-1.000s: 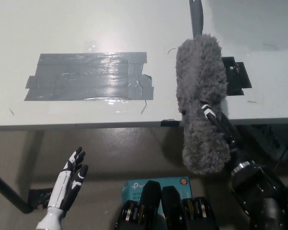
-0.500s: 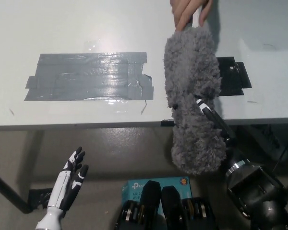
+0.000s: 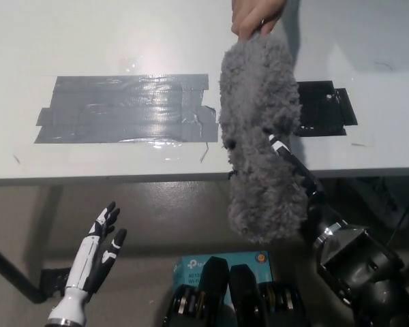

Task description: A grey duster is kept infront of the robot in the middle of the table and the robot extends its right arm to grab the duster, picks it up and hands it to a person

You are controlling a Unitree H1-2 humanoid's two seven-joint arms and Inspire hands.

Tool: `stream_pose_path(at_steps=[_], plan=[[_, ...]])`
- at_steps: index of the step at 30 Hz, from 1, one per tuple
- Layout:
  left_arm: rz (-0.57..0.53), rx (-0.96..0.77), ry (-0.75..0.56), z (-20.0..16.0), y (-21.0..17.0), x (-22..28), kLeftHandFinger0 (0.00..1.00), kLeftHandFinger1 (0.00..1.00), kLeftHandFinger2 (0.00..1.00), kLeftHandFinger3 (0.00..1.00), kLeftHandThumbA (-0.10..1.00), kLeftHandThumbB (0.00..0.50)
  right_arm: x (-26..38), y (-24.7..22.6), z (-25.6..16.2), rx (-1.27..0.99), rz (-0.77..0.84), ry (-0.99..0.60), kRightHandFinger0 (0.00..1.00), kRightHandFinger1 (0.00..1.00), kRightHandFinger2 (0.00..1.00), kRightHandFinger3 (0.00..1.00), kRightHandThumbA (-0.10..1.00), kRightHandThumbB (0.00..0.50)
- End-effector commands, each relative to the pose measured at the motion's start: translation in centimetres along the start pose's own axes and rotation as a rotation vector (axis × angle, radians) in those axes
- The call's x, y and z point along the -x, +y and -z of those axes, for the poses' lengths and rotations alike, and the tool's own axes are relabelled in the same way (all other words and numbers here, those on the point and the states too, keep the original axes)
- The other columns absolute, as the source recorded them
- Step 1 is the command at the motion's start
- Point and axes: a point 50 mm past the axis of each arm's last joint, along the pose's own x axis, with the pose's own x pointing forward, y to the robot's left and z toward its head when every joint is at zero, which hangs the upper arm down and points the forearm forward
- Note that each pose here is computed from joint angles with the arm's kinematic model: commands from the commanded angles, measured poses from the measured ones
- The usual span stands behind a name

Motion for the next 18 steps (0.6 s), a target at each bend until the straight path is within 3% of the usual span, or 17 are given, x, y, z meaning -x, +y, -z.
stream_pose_path(at_steps=[1, 2, 4, 6, 10, 18], plan=[[-0.017, -0.03, -0.059, -0.9, 0.9, -0.7, 1.0, 1.0, 1.0, 1.0, 0.92, 0.234, 0.0, 2.5, -0.2, 0.059, -0.225, 0.025, 1.0, 1.0, 1.0, 1.0, 0.65, 0.244], [-0.016, -0.033, -0.059, -1.0, 0.9, -0.7, 1.0, 1.0, 1.0, 1.0, 0.92, 0.233, 0.1, 2.3, -0.2, 0.079, -0.242, 0.03, 1.0, 1.0, 1.0, 1.0, 0.67, 0.333], [-0.018, -0.032, -0.061, -1.1, 0.9, -0.8, 1.0, 1.0, 1.0, 1.0, 0.91, 0.224, 0.3, 2.0, -0.3, 0.146, -0.262, 0.035, 1.0, 1.0, 1.0, 1.0, 0.8, 0.392], [-0.018, -0.028, -0.065, -1.1, 0.9, -0.9, 1.0, 1.0, 1.0, 1.0, 0.91, 0.222, 0.6, 1.8, -0.4, 0.212, -0.27, 0.036, 1.0, 1.0, 1.0, 1.0, 0.82, 0.446], [-0.013, -0.023, -0.063, -1.1, 0.8, -1.0, 1.0, 1.0, 1.0, 1.0, 0.91, 0.237, 1.2, 1.2, -0.7, 0.312, -0.244, 0.016, 1.0, 1.0, 1.0, 1.0, 0.85, 0.468], [-0.008, -0.028, -0.064, -1.0, 0.9, -1.2, 1.0, 1.0, 1.0, 1.0, 0.9, 0.228, 3.4, -2.5, -1.4, 0.434, -0.145, -0.069, 1.0, 1.0, 1.0, 1.0, 0.88, 0.41]])
